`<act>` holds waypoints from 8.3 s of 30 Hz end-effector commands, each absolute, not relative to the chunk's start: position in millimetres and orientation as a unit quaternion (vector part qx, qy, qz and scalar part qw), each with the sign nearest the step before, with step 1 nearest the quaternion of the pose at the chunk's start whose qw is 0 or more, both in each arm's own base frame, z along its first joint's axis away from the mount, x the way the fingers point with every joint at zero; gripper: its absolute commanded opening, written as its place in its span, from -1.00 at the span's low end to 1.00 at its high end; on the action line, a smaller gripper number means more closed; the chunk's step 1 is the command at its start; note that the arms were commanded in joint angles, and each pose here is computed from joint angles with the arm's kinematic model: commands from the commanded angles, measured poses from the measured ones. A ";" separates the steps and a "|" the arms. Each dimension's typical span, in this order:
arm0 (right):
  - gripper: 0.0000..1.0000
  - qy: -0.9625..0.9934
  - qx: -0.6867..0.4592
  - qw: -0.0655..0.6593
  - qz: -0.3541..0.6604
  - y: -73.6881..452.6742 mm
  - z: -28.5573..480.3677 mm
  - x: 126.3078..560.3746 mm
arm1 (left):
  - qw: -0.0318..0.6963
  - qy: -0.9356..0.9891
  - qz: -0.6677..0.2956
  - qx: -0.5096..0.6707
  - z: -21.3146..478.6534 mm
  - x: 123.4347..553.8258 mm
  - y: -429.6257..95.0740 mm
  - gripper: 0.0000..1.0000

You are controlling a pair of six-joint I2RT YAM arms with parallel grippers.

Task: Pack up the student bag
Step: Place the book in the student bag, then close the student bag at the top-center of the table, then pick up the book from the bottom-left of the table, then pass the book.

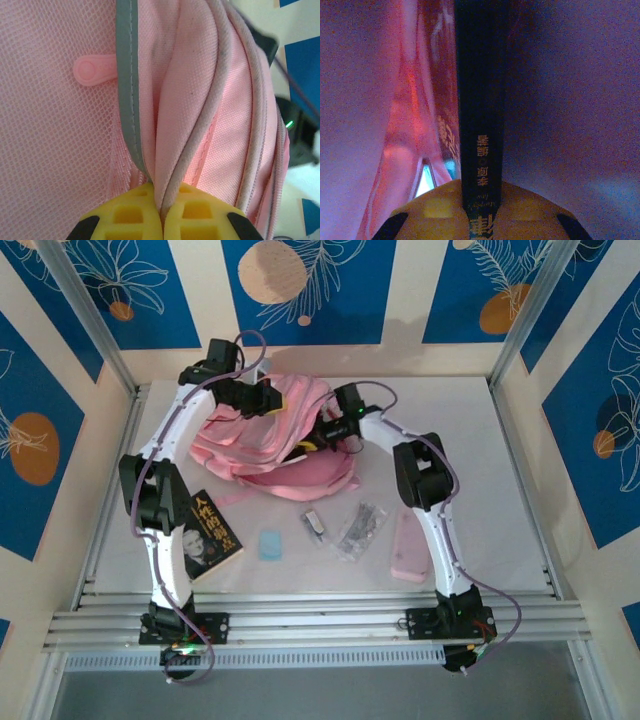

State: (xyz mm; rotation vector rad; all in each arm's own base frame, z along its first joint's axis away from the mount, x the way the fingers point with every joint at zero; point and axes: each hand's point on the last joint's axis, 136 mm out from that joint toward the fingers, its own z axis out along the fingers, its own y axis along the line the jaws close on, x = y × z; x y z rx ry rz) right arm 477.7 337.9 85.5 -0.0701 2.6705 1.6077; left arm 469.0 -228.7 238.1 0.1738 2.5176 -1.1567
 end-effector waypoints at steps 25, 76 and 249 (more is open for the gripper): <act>0.35 0.898 0.003 0.035 0.438 324.6 121.0 485.1 | 0.191 0.896 -0.394 0.078 242.5 467.5 -225.5 -1.00; 0.11 0.897 -0.220 0.089 0.372 538.4 64.6 264.2 | 0.133 0.919 -0.090 -0.360 55.4 225.0 6.5 -0.26; -1.00 0.681 0.292 0.173 0.649 383.8 215.6 367.5 | 0.422 0.690 -0.490 -0.326 253.0 418.4 -156.9 -0.90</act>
